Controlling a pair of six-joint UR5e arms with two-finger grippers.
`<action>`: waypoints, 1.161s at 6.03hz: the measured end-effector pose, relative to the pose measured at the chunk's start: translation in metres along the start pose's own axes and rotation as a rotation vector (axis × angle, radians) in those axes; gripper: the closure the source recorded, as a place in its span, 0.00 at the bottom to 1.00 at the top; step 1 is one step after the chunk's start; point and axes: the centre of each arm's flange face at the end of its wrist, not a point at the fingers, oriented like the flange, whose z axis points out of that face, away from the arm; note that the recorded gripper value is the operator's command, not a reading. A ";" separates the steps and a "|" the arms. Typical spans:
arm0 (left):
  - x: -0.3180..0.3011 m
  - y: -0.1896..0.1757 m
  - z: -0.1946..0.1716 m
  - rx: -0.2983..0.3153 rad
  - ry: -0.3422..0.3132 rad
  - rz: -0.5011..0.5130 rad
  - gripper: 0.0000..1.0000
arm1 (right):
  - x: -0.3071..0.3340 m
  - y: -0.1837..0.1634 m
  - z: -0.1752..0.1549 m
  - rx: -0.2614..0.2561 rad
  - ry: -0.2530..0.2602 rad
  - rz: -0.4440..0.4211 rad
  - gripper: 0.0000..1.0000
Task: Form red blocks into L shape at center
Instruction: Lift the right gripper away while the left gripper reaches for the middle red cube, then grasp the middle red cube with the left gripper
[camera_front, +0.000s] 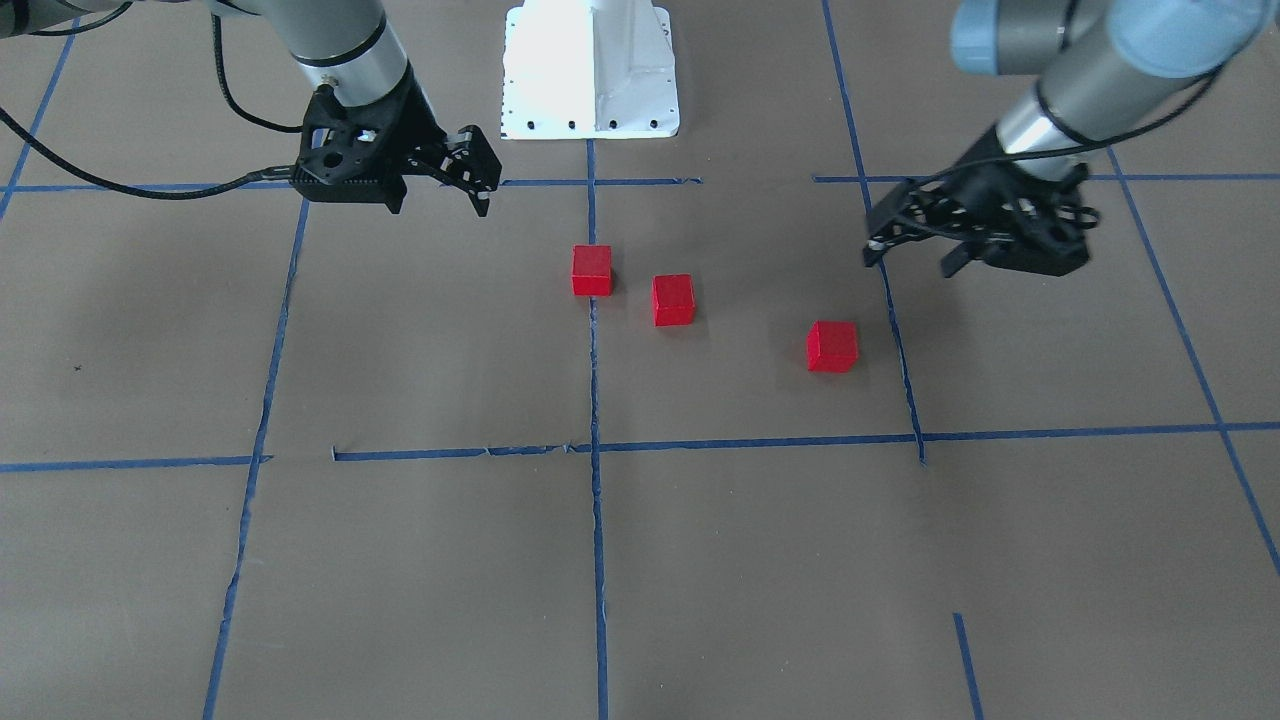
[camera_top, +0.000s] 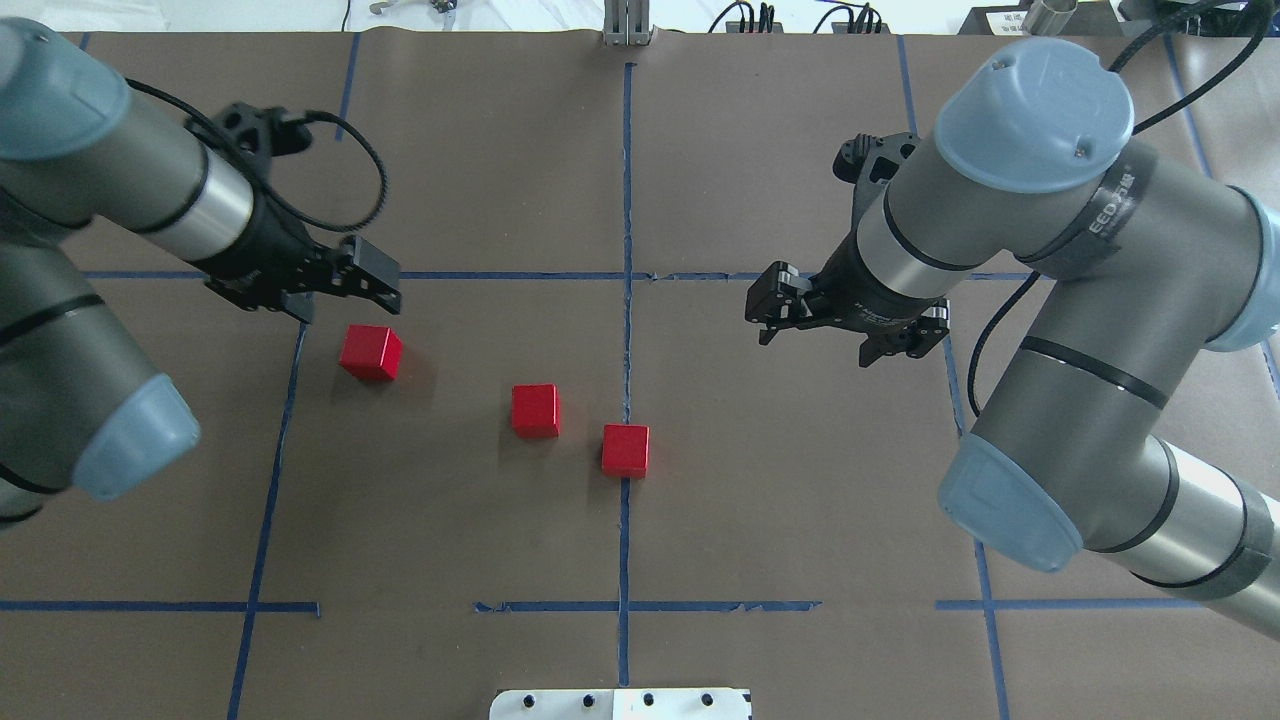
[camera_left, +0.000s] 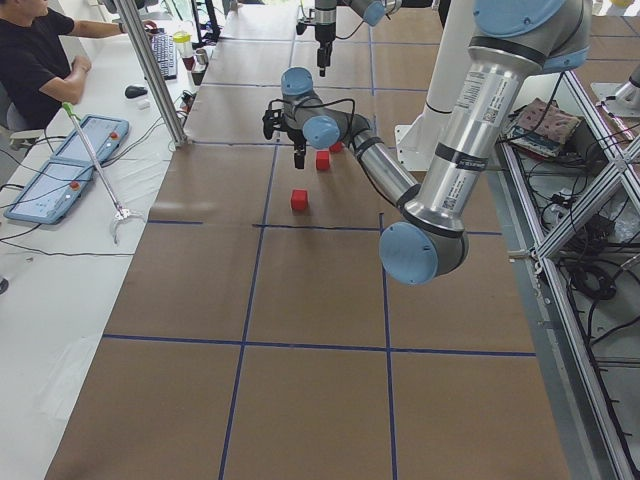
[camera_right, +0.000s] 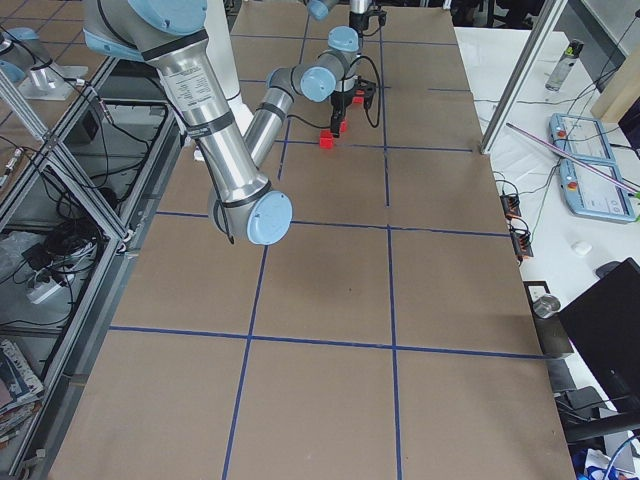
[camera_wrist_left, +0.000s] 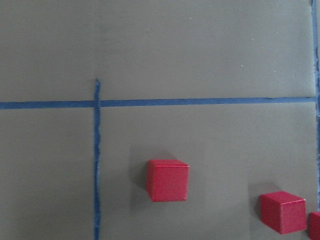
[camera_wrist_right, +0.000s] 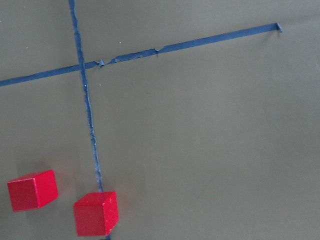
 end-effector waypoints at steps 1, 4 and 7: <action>0.039 0.030 0.045 0.000 -0.034 0.026 0.00 | 0.015 -0.004 -0.001 0.003 0.010 0.012 0.00; 0.091 0.045 0.118 0.001 -0.104 -0.042 0.00 | 0.048 0.003 -0.004 0.004 0.026 0.018 0.00; 0.105 0.042 0.137 0.000 -0.135 -0.084 0.00 | 0.049 0.005 -0.003 0.003 0.029 0.016 0.00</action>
